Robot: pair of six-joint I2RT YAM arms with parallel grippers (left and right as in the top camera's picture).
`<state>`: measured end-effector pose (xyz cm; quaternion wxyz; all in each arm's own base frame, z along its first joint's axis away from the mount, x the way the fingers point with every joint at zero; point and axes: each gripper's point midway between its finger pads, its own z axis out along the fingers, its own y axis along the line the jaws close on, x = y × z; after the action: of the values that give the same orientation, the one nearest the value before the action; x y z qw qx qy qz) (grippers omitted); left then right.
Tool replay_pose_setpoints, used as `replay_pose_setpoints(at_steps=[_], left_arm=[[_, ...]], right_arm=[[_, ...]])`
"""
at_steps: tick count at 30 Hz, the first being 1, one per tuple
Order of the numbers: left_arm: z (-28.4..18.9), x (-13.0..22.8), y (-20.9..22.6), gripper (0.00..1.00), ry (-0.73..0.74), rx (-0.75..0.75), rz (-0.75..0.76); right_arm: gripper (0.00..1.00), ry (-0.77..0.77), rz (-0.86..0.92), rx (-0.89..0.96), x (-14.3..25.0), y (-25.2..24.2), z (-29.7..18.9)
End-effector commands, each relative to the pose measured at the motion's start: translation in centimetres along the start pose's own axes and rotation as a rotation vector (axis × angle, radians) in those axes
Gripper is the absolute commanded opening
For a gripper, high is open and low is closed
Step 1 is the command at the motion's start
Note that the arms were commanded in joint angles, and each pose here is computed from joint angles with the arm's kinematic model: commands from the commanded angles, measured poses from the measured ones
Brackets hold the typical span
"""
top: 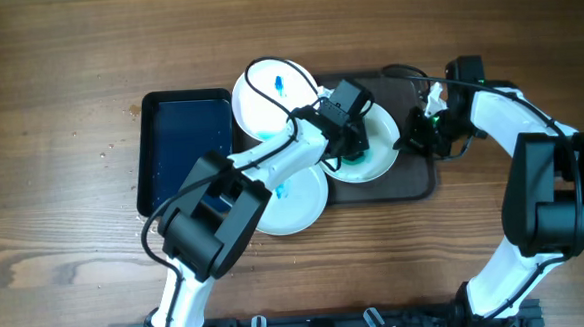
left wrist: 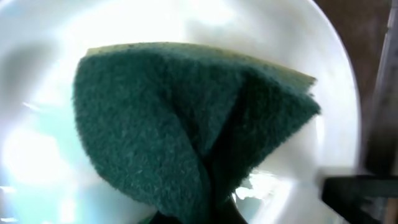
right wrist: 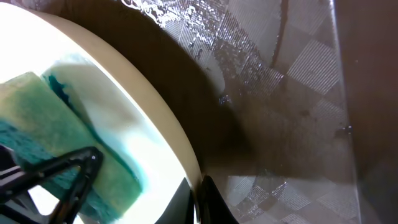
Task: Clean dirty plates on tray and stack at the side
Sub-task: 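Scrub held plate with sponge in left gripper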
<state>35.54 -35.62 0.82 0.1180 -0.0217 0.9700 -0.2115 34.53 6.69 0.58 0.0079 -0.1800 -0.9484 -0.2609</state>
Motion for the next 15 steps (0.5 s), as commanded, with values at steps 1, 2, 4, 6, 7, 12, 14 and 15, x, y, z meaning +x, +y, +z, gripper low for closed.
replay_pose_setpoints(at_steps=[1,2,4,6,7,12,14,15], left_arm=[[3.1,3.7,0.5,0.04,0.147,0.028,-0.080],[3.6,3.2,1.2,0.04,0.116,-0.001,-0.079],[4.2,1.8,2.6,0.04,0.031,-0.065,-0.077],[4.6,-0.1,4.0,0.04,-0.072,-0.134,-0.070],[4.5,-1.0,4.7,0.04,-0.121,-0.169,-0.067],[3.8,-4.1,5.4,0.04,-0.250,-0.232,0.083],[3.9,-3.1,5.9,0.04,-0.203,-0.248,0.110],[4.1,-1.6,6.5,0.04,-0.130,-0.259,0.109]], right_arm=[[0.04,0.042,0.016,-0.065,1.1,0.4,0.9],[0.04,0.042,0.009,-0.065,1.1,0.4,0.9],[0.04,0.042,0.008,-0.065,1.1,0.4,0.9],[0.04,0.042,-0.004,-0.066,1.1,0.4,0.9],[0.04,0.043,-0.005,-0.065,1.2,0.4,0.9],[0.04,0.045,-0.013,-0.059,1.3,0.3,0.9],[0.04,0.045,-0.013,-0.059,1.3,0.3,0.9],[0.04,0.045,-0.013,-0.059,1.2,0.3,0.9]])
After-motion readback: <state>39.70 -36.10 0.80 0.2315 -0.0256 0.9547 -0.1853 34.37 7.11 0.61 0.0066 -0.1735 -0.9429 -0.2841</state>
